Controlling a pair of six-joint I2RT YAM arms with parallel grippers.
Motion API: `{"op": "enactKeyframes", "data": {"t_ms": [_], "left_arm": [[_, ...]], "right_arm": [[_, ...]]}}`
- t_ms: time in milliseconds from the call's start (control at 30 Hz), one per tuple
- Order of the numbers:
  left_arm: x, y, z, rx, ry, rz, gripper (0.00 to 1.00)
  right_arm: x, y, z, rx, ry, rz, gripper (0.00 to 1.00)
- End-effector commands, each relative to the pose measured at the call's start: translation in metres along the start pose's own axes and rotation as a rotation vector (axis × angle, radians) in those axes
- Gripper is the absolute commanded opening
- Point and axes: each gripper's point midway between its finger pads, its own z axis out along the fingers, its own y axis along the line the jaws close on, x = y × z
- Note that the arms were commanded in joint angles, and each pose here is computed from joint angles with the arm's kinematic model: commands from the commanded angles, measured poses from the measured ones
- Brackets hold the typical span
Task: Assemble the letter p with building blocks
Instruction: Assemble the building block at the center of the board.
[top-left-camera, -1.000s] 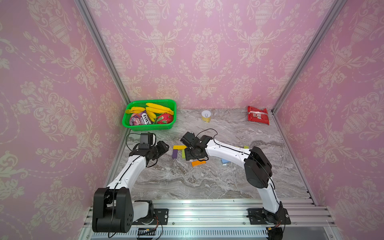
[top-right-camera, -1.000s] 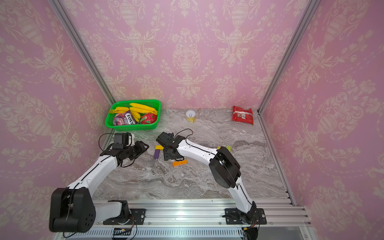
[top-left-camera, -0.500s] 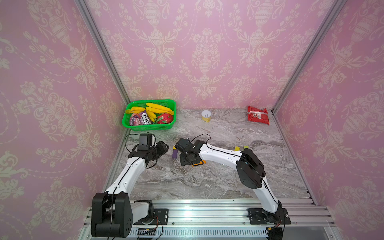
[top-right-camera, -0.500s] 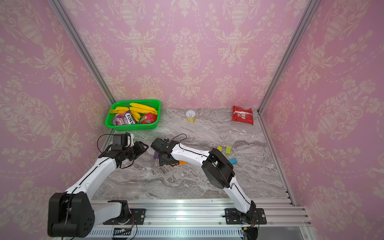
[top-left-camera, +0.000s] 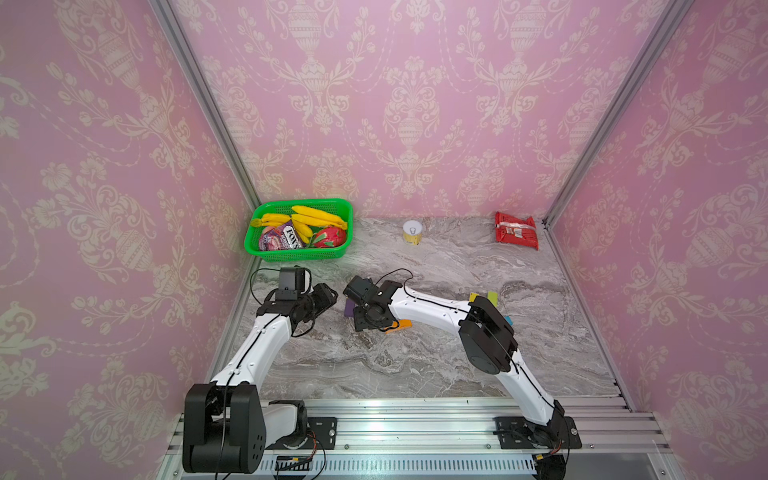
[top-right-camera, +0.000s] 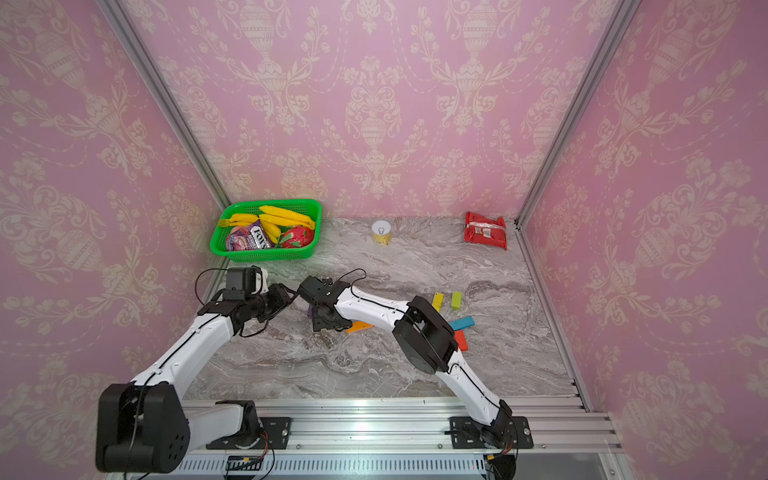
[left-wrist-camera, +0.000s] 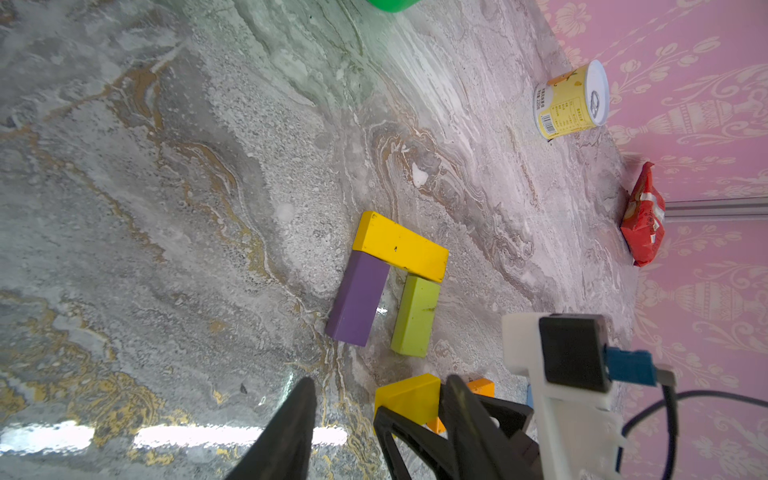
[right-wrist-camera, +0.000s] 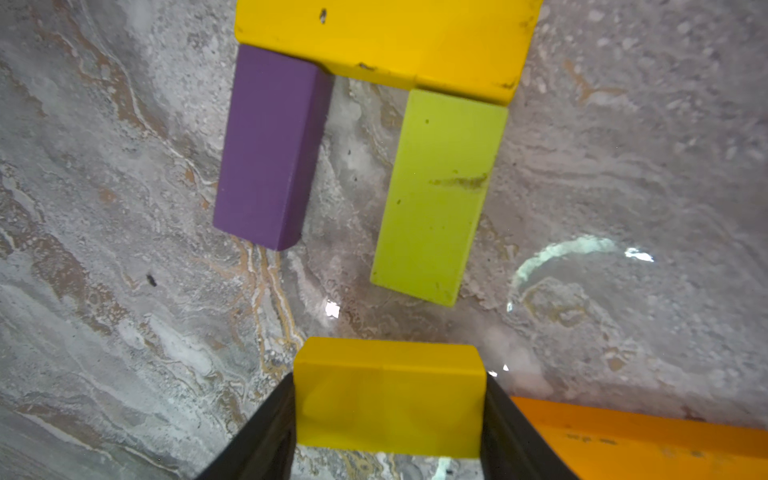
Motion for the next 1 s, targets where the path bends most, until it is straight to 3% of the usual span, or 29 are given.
{"op": "enactKeyframes", "data": {"t_ms": [0, 200, 400, 533, 700, 833, 967], "left_arm": [[0.005, 0.012, 0.002, -0.040, 0.011, -0.006, 0.53], [0.012, 0.019, 0.003, -0.052, 0.023, -0.012, 0.53], [0.016, 0.021, 0.002, -0.057, 0.031, -0.019, 0.53], [0.019, 0.017, 0.000, -0.039, 0.037, -0.038, 0.52], [0.040, 0.018, -0.001, -0.039, 0.079, -0.074, 0.49], [0.064, 0.023, 0.000, -0.042, 0.107, -0.106, 0.43], [0.078, 0.017, 0.006, -0.086, 0.109, -0.037, 0.38]], "right_arm": [[0.001, 0.000, 0.003, 0.008, -0.001, 0.014, 0.59], [-0.009, 0.012, -0.016, -0.073, -0.092, -0.017, 0.82], [-0.018, 0.011, -0.042, -0.104, -0.175, -0.029, 0.84], [-0.027, 0.009, -0.064, -0.127, -0.243, -0.056, 0.84], [-0.037, -0.013, -0.069, -0.093, -0.244, -0.067, 0.79], [-0.044, -0.033, -0.066, -0.129, -0.242, -0.030, 0.70], [-0.047, -0.052, -0.059, -0.159, -0.212, -0.005, 0.56]]}}
